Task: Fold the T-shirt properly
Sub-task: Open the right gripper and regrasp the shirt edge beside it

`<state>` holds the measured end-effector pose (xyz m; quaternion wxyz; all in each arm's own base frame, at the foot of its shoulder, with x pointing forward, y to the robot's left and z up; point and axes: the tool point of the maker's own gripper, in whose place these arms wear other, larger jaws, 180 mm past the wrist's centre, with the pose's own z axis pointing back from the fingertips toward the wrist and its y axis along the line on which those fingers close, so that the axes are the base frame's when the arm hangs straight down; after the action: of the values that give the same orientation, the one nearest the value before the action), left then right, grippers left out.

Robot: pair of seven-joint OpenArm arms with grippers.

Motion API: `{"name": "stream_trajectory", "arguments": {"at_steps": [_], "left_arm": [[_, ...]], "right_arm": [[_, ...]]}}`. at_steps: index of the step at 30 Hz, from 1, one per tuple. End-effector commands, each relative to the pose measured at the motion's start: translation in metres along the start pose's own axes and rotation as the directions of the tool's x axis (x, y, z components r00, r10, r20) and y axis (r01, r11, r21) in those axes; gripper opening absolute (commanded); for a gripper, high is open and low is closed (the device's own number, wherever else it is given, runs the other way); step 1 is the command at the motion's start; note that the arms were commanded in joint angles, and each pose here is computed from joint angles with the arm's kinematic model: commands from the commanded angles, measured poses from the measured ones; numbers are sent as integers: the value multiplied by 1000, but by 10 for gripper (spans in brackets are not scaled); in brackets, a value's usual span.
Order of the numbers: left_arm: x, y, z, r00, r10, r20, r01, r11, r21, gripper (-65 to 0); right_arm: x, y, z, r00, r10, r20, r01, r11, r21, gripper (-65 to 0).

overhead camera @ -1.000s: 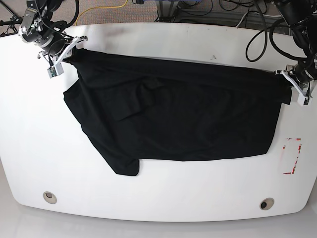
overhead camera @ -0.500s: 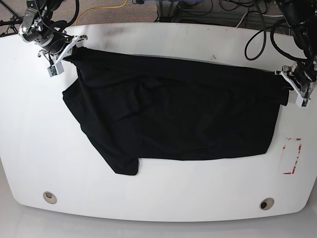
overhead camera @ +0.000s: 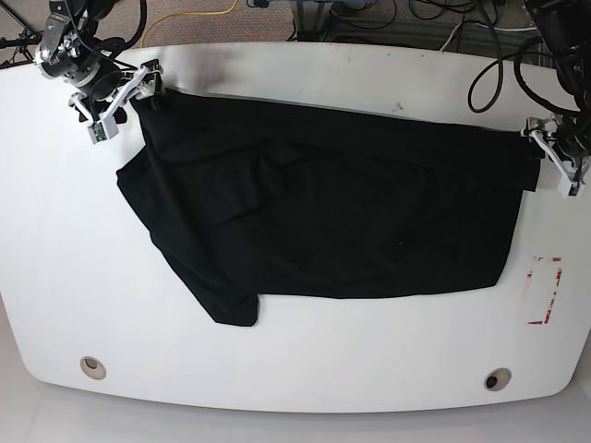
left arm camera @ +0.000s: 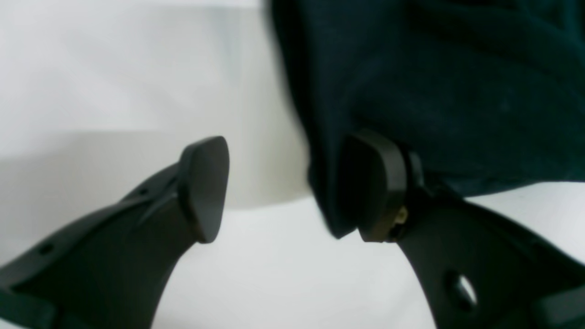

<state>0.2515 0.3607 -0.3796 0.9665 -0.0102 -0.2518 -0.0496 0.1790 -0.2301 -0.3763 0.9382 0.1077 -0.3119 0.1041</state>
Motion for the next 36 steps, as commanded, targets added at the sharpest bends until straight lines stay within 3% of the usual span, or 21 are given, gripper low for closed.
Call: {"name": "stream_trajectory", "arguments": {"at_steps": [1,4,9,14,20,31,36], "left_arm": [[26,8,17,996,-72,55,72,997,15,-249],[42,14,38,989,-119,84,115,992,45,-250],[59,14,63,980,-145,137,134,987,83,-251],[87,-10,70,956,-166,240,163,986,31,-251],[96,-34,66,942,-174,285,185,983,-13,-253],[72,-56,9,965,-189,180,192,981,0,-260],[48,-50,-12,976,-210,65,208,978,26,-368]], "right_arm": [[24,4,13,996,67,67,-66,998,-9,-138],[35,11,18,990,98,97,-98,995,-9,-140],[52,21,20,983,61,175,-71,996,51,-140],[75,27,20,968,41,249,-64,994,87,-140],[95,25,20,953,50,298,-78,994,81,-140],[111,27,1,956,-2,294,-30,994,103,-141],[102,22,-10,965,-37,258,15,996,86,-143]]}}
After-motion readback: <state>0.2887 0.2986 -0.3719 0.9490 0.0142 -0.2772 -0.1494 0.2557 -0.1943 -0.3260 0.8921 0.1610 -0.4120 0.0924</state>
